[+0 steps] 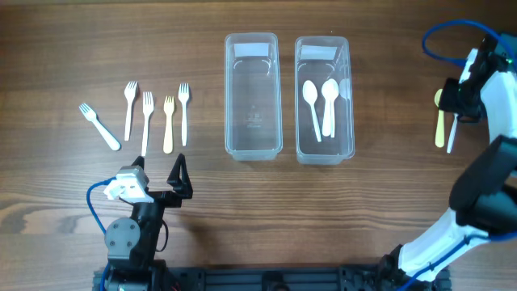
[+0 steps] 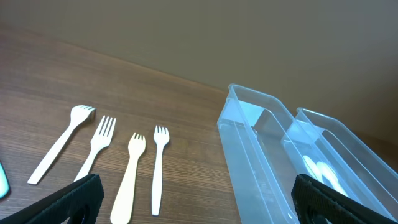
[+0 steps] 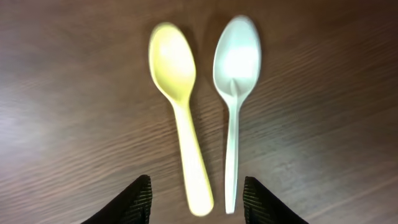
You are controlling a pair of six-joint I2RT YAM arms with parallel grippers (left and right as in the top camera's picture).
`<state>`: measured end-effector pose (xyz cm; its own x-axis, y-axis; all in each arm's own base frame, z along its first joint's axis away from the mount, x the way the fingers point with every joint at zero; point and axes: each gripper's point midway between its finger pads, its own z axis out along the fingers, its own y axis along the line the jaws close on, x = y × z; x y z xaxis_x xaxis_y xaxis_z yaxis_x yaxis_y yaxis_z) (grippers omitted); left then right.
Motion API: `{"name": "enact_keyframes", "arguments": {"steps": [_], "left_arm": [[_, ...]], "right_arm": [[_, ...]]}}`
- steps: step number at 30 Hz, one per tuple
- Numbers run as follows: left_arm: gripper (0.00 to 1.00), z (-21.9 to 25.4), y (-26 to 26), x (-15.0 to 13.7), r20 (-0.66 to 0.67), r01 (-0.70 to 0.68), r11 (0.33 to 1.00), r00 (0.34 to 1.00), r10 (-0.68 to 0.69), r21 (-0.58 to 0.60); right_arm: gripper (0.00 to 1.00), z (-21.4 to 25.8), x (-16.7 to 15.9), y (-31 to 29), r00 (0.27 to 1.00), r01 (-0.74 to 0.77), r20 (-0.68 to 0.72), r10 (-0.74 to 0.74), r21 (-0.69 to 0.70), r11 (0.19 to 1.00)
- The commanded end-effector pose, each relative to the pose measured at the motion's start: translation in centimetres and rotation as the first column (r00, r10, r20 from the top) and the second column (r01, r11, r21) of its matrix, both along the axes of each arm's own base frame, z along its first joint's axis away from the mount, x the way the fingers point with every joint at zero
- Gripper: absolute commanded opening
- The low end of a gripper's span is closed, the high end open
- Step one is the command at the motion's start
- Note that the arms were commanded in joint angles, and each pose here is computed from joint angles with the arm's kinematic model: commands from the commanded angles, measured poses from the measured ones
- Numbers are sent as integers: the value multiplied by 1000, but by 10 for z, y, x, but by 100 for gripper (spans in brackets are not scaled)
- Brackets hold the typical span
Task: Pack container
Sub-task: 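Grasp the yellow spoon with the right gripper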
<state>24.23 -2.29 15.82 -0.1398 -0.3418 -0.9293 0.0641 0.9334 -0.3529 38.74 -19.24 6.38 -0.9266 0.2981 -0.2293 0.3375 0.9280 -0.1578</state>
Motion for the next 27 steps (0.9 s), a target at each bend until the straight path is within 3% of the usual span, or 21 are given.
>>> {"name": "enact_keyframes", "arguments": {"steps": [1,11,27], "left_arm": [[100,-2,-2,0,1,13,1000,1000,-13,12],[100,-2,-2,0,1,13,1000,1000,-13,13],[100,-2,-2,0,1,13,1000,1000,-13,13]], "right_arm": [[47,-27,-3,-4,998,-29,-63,29,1,1000],[43,-59,3,2,998,-38,-45,40,46,998],[41,-72,8,4,997,-74,-3,74,43,996]]}}
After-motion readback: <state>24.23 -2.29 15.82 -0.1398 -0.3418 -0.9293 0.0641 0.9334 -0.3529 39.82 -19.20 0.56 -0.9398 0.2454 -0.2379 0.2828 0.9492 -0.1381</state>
